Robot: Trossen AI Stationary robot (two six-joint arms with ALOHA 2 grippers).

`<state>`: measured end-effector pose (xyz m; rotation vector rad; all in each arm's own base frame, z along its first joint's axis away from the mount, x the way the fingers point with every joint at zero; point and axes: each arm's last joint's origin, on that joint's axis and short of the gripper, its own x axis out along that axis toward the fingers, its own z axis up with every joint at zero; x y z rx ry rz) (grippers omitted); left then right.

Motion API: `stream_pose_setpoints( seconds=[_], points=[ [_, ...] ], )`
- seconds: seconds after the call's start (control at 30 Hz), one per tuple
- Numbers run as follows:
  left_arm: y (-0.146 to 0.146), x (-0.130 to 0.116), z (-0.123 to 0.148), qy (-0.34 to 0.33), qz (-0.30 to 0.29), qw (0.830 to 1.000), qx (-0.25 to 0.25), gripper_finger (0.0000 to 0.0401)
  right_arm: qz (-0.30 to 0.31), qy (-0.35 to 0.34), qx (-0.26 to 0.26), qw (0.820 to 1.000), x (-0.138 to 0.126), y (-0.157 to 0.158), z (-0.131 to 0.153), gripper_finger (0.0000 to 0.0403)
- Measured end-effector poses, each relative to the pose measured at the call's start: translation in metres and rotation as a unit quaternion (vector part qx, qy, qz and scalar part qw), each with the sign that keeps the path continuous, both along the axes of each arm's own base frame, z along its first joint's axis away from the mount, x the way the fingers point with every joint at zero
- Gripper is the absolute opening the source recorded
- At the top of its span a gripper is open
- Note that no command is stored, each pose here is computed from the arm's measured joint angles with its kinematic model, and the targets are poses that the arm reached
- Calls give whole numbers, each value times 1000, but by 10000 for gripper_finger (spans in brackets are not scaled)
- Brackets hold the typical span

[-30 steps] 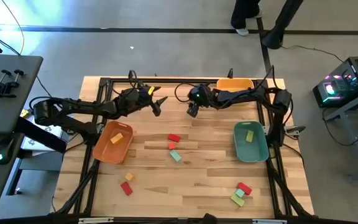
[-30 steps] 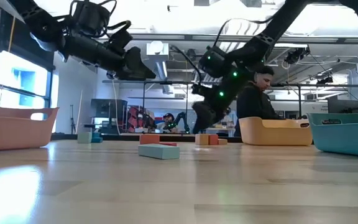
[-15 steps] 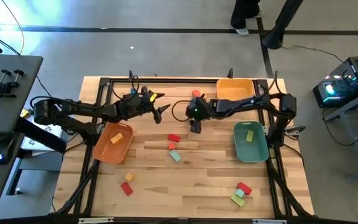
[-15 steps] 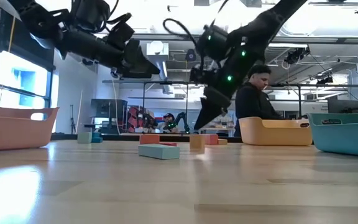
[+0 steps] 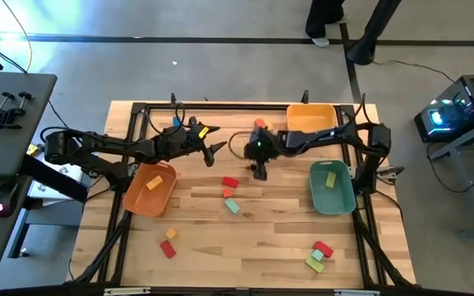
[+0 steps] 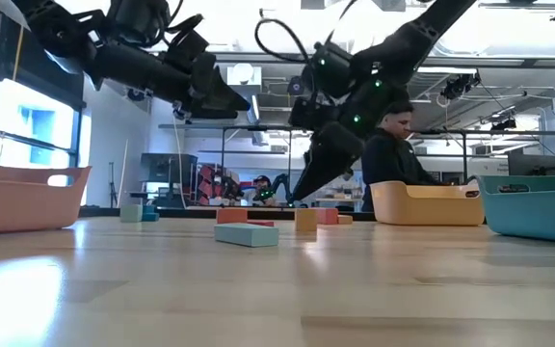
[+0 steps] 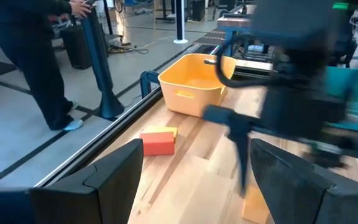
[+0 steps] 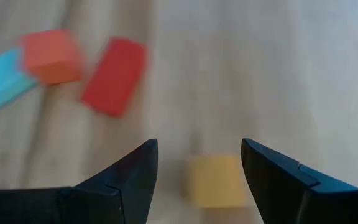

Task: Sort blocks by size
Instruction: Put the top yellow cube block into the yellow bin

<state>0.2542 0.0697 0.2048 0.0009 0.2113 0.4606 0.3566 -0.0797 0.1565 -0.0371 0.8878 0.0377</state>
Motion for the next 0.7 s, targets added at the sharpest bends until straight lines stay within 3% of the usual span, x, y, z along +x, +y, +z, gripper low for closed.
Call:
stream_pose_setpoints(
  seconds=[0.07,0.23,0.5,0.6,0.7],
  points=[
    [-1,0,0,0,-2,1000,0,282,9,2,-9,1000,2,8,0,226],
    [-1,0,0,-2,-1,1000,-5,282,-40,27,-62,997,4,12,-9,226],
    [-5,1,-2,10,-8,1000,-7,282,-44,37,-30,998,7,8,-25,224],
    [-5,1,-3,12,-9,1000,-8,282,-50,45,-12,998,7,5,-32,202],
    [-7,1,-3,14,-13,1000,-7,282,-52,46,-5,998,7,4,-34,155]
  ],
)
